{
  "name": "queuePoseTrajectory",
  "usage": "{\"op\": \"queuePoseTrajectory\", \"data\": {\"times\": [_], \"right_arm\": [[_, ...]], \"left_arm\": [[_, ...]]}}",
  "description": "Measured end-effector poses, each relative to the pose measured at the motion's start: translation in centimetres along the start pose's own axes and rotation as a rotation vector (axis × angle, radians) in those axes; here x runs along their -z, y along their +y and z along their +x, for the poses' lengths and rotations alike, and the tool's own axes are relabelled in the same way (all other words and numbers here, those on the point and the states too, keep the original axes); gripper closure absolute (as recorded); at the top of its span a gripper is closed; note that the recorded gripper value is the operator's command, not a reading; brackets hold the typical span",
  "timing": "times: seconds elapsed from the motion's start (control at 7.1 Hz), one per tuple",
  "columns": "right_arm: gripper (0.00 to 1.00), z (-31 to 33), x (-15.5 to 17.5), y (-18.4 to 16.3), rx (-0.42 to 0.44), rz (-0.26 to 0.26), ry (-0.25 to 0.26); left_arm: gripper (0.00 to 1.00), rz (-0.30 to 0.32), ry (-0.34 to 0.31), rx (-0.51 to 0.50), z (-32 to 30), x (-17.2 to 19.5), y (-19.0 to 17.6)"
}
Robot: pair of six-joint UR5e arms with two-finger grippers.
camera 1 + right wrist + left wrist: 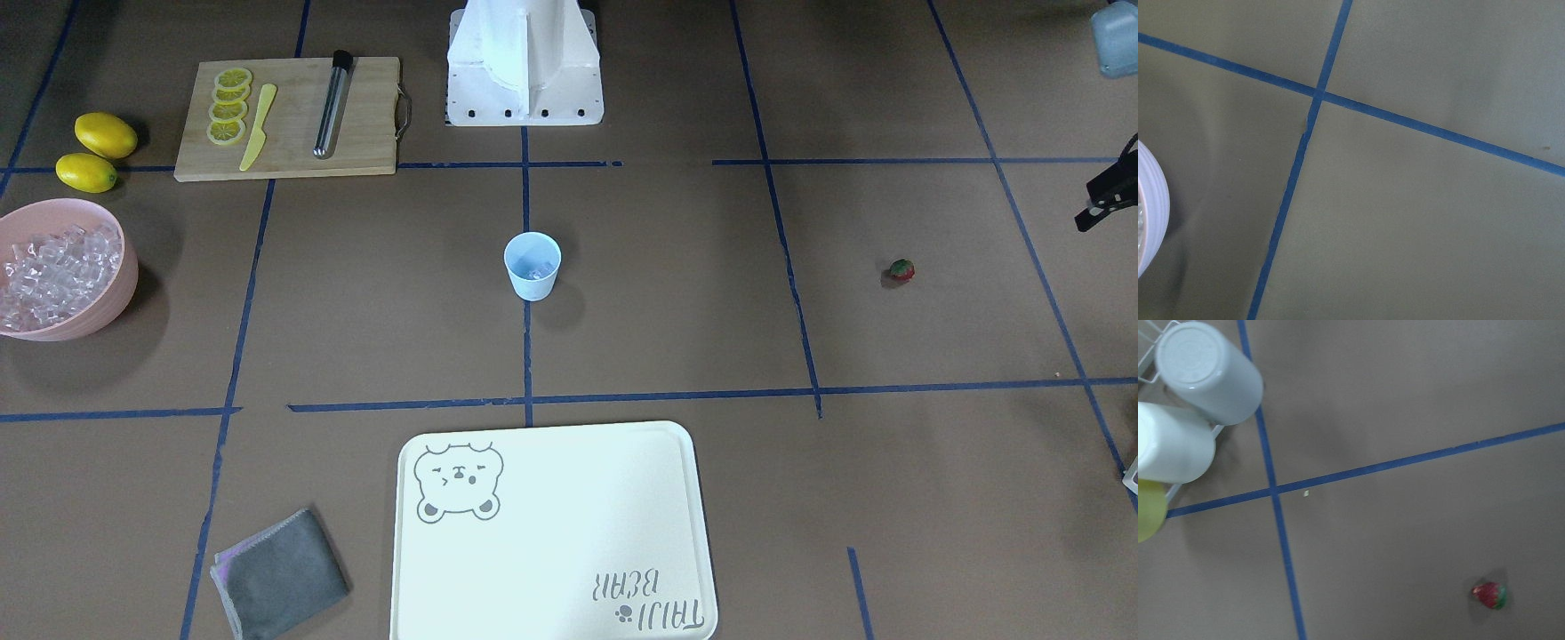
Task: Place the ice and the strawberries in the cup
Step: 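Lower the left gripper onto the strawberry and grasp it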
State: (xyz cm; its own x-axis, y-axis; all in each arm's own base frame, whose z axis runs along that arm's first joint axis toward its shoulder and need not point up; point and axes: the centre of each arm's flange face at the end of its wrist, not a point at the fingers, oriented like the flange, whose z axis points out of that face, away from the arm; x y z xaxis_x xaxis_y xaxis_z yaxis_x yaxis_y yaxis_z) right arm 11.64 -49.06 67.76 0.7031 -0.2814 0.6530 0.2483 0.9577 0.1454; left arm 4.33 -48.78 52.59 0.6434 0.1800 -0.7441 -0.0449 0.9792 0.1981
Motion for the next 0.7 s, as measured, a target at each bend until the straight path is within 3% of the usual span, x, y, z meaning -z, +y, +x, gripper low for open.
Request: {"op": "queuePoseTrajectory", "data": {"times": [0.14,0.7], "right_arm": [[0.00,0.0,0.0,0.2,-0.008,0.001,-0.002],[0.00,-0.1,0.0,0.4,-0.012,0.003,-0.003]], "left_arm": [[0.00,-0.013,0.012,0.028,2.1,-1.8,0.1],[0.00,-0.047,-0.044,0.033,7.0,-9.6,2.0]]}}
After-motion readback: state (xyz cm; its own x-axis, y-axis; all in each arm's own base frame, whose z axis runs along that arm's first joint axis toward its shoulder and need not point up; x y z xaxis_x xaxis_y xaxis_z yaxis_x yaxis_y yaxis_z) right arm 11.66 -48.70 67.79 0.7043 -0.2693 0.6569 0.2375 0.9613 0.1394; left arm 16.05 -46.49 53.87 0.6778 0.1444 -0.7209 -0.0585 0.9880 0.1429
